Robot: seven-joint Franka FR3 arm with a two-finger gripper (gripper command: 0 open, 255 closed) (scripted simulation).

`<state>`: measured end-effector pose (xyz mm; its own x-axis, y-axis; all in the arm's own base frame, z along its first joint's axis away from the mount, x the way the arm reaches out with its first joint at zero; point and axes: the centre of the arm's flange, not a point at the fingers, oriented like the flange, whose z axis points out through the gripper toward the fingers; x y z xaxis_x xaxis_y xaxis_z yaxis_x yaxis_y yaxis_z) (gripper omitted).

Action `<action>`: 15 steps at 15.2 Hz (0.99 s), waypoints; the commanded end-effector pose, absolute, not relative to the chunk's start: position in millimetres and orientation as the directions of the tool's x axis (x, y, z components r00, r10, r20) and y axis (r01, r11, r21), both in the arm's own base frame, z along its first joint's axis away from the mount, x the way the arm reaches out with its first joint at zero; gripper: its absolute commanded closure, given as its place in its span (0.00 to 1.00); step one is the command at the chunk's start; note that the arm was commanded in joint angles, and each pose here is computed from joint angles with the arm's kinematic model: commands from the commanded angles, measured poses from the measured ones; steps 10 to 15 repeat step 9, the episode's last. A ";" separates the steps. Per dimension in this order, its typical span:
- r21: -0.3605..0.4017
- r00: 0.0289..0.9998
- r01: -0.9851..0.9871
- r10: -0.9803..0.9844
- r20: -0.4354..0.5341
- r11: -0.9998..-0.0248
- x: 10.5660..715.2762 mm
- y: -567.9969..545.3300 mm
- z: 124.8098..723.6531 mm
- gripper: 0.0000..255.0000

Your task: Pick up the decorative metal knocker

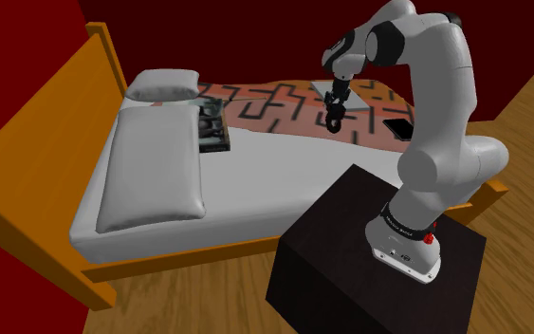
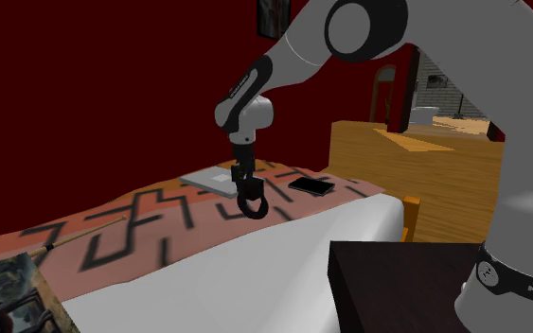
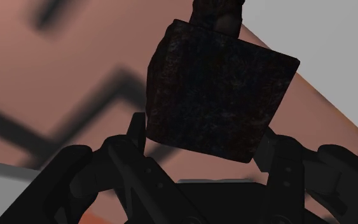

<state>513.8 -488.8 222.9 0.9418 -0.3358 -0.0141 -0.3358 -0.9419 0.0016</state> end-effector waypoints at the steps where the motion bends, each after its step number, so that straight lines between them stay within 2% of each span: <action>1: 0.002 0.942 -0.336 -0.336 -0.014 -0.942 512.7 -489.4 234.2 1.00; 7: 0.002 0.942 -0.336 -0.336 -0.014 -0.942 512.7 -489.4 265.9 1.00; 15: 0.002 0.942 -0.336 -0.336 -0.014 -0.942 512.7 -489.4 266.7 1.00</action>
